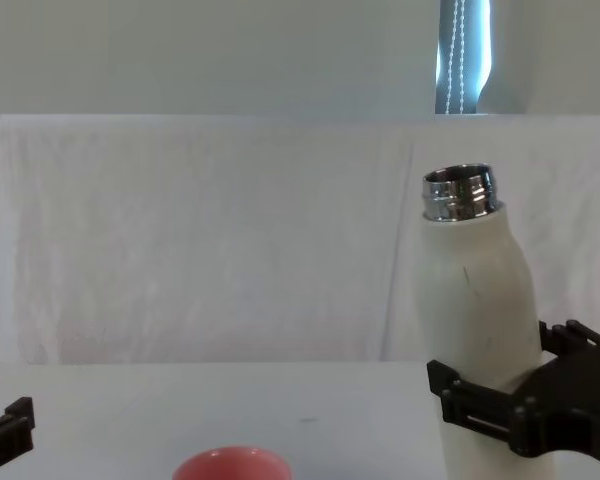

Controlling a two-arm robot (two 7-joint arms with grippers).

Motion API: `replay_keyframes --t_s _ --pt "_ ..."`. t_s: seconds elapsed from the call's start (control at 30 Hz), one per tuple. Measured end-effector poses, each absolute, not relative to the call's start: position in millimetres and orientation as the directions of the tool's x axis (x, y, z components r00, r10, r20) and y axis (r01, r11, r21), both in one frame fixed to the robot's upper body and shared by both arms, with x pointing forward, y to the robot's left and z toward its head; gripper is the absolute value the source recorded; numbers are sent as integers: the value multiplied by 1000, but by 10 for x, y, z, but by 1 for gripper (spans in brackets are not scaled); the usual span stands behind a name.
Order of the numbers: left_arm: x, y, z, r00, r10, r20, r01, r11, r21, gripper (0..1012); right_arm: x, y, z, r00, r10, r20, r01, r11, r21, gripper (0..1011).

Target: Grasp the thermos with one hand and pour water into the cup lid.

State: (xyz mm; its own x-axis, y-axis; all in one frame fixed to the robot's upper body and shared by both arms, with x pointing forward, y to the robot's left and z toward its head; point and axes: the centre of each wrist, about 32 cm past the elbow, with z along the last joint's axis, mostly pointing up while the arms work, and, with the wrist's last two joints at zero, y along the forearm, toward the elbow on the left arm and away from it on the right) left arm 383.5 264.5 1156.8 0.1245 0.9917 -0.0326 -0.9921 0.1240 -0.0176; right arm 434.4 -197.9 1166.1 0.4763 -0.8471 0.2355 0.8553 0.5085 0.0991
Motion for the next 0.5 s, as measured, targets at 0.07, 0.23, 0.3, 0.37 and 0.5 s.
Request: replay_keyframes --t_s 0.07,0.23,0.3,0.37,0.5 --pt "3835 2645 11568 125 992 -33 -992 124 -18 1001 4328 -1982 11629 472 -854 216 859 501 105 952" --pt "3835 2645 11568 124 992 -33 -992 124 -18 1001 4307 -1990 11583 469 -861 195 862 495 110 952" --pt "3835 2645 11568 125 992 -33 -992 124 -18 1001 4303 -1992 11572 468 -863 191 863 493 112 952" --pt "3835 2645 11568 125 992 -33 -992 124 -18 1001 4300 -1994 11558 467 -865 186 864 491 113 952" --pt "3835 2645 11568 124 992 -33 -992 124 -18 1001 4302 -1992 11542 465 -868 177 865 487 117 952"
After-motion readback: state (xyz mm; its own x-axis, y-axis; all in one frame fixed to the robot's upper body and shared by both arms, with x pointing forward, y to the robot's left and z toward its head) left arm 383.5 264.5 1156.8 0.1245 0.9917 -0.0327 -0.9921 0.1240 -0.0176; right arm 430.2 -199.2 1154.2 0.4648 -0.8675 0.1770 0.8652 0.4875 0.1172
